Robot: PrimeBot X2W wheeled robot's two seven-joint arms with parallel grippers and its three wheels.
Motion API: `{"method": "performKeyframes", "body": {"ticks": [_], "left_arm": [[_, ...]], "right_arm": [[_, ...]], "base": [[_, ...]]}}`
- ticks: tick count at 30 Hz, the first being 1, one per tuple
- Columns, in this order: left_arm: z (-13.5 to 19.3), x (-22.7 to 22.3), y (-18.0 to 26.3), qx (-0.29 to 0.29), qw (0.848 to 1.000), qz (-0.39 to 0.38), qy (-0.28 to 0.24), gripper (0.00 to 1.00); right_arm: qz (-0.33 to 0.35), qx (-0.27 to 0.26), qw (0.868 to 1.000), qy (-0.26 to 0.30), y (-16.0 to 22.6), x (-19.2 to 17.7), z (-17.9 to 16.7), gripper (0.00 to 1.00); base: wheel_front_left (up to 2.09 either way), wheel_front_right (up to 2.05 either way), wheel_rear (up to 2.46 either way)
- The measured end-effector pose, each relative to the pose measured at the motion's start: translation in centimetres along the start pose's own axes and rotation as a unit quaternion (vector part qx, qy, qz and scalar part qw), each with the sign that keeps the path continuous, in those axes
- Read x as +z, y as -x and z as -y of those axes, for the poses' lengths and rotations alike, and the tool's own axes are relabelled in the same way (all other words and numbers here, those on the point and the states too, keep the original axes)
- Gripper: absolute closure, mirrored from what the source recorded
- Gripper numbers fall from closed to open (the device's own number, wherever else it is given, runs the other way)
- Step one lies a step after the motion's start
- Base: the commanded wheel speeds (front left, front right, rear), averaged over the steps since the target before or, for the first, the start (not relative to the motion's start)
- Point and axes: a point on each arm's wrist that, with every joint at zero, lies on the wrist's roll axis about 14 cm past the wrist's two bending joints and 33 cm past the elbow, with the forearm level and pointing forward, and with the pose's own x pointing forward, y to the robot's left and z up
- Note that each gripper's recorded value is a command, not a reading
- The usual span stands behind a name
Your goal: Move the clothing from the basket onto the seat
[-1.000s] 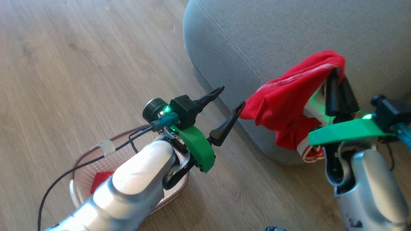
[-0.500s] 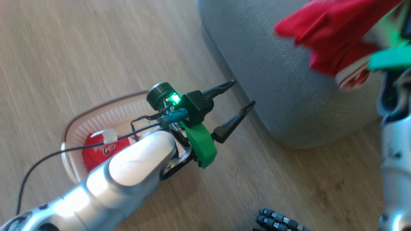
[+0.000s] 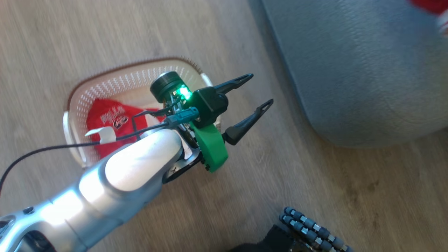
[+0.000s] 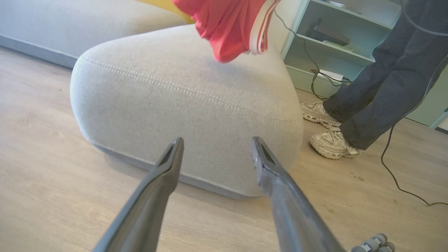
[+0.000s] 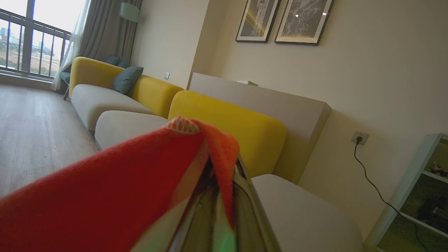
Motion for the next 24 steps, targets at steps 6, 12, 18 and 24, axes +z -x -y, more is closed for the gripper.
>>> {"method": "performKeyframes", "body": {"ticks": [6,12,18,24], "left_arm": [[-2.0,-2.9,2.0,0.024,0.999,-0.019,0.026,0.00],[-4.4,-6.1,4.9,0.061,0.996,-0.042,0.053,0.00],[-5.4,-8.3,6.5,0.080,0.992,-0.052,0.078,0.00],[-6.1,-9.4,7.5,0.096,0.989,-0.058,0.091,0.00]], "right_arm": [[0.006,-0.034,0.999,0.021,-4.1,0.1,0.3,1.00],[0.003,-0.070,0.998,0.007,-6.6,-1.7,-0.2,1.00],[-0.031,-0.088,0.996,0.002,-6.9,-5.2,-1.3,1.00],[-0.107,-0.086,0.990,-0.017,-4.5,-11.5,-4.2,1.00]], "base": [[0.00,0.00,0.00],[0.00,0.00,0.00],[0.00,0.00,0.00],[0.00,0.00,0.00]]}}
